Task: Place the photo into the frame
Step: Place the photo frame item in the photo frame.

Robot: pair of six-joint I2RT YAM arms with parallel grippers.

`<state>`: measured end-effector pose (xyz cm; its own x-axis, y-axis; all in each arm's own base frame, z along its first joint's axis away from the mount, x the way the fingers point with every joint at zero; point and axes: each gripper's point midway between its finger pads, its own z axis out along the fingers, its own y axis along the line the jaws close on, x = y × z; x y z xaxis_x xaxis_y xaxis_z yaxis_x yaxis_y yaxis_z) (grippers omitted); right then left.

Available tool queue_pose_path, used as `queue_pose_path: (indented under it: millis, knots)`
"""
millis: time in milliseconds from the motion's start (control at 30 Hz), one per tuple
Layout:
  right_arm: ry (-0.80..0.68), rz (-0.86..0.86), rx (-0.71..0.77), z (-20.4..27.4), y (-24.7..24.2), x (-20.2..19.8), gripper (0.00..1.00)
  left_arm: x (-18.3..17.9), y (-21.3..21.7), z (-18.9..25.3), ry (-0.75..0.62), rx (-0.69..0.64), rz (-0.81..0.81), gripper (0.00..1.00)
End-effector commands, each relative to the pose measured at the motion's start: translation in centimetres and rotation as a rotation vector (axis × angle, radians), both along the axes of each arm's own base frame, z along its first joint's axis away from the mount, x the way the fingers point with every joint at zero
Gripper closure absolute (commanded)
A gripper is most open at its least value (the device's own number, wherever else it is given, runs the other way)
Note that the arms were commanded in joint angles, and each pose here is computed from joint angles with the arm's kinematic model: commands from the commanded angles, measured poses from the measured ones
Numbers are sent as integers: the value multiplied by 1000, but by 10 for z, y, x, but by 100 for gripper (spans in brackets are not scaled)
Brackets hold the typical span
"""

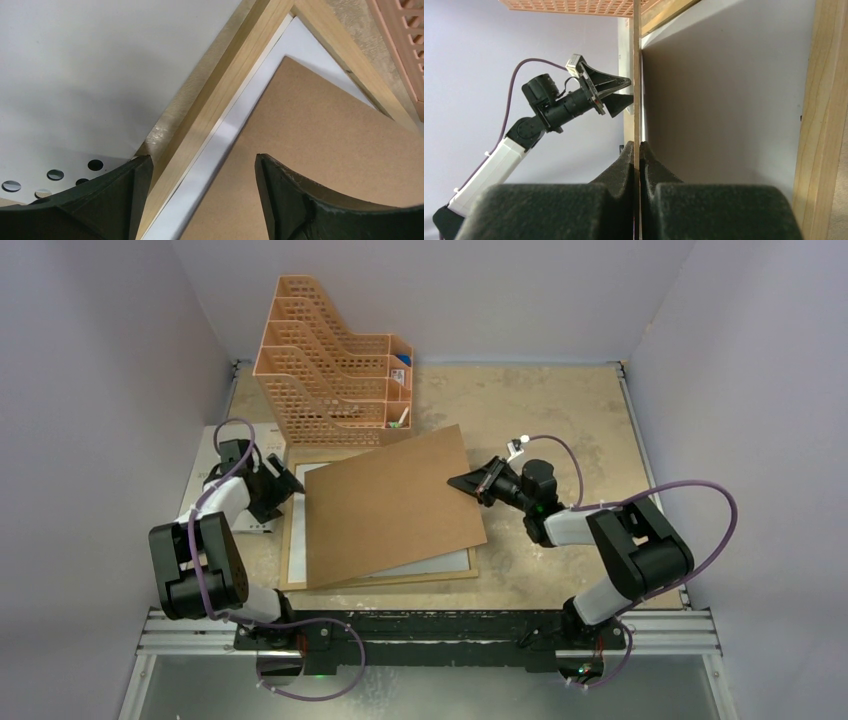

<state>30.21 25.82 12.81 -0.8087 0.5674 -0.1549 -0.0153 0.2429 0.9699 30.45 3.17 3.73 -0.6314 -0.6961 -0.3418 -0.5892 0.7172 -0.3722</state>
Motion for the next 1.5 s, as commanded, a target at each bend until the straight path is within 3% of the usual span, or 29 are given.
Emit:
queue_pose_path:
  millis: [0, 533, 900, 1133, 1300, 1467]
  knots:
    - [-70, -46, 28, 24, 4, 18, 100, -3, 10, -4, -5, 18, 38, 23]
    - [-185, -51, 51, 30, 22, 23, 100, 3, -2, -5, -49, -79, -8, 37]
    - [-226, -103, 42, 28, 18, 26, 100, 3, -8, -4, -64, -121, -22, 31]
    - [-181, -16, 36, 14, 28, 15, 100, 6, -11, -2, -76, -141, -22, 29]
    - [-127, 31, 6, 0, 31, 8, 100, 16, -32, 9, -147, -281, -51, 29]
    - [-68, 55, -47, -16, 33, 7, 98, 19, -37, 10, -163, -327, -50, 28]
